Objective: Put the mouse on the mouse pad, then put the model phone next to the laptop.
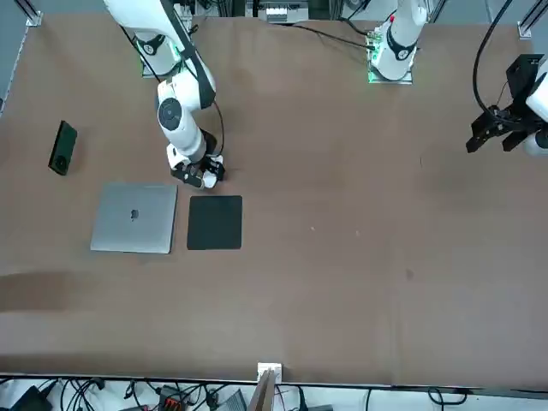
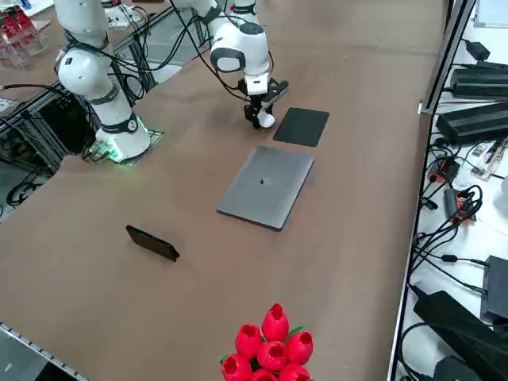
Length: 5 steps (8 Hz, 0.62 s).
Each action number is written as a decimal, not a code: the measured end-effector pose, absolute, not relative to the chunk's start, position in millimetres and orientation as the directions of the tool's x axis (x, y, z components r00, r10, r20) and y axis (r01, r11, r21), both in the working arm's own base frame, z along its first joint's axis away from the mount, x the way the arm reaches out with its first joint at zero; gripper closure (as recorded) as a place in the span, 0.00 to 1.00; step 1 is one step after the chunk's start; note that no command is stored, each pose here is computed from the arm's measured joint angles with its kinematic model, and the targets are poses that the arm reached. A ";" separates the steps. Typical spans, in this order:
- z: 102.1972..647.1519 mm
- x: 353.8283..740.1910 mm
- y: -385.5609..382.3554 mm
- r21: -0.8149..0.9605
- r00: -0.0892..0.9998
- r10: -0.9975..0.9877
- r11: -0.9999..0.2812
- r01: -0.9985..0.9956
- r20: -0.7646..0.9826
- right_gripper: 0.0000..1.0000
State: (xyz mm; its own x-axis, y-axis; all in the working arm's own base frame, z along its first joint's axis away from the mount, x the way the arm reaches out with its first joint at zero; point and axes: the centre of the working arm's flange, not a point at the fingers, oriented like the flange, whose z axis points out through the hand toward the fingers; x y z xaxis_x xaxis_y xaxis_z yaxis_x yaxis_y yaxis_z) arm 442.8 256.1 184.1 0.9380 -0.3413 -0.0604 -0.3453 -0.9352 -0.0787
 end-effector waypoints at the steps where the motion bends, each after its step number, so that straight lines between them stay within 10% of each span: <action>1: 191.6 450.8 257.9 -0.070 0.939 -0.336 -0.938 -0.341 -0.073 0.21; 5: 283.0 546.5 249.7 0.056 0.972 -0.190 -0.981 -0.184 -0.136 0.21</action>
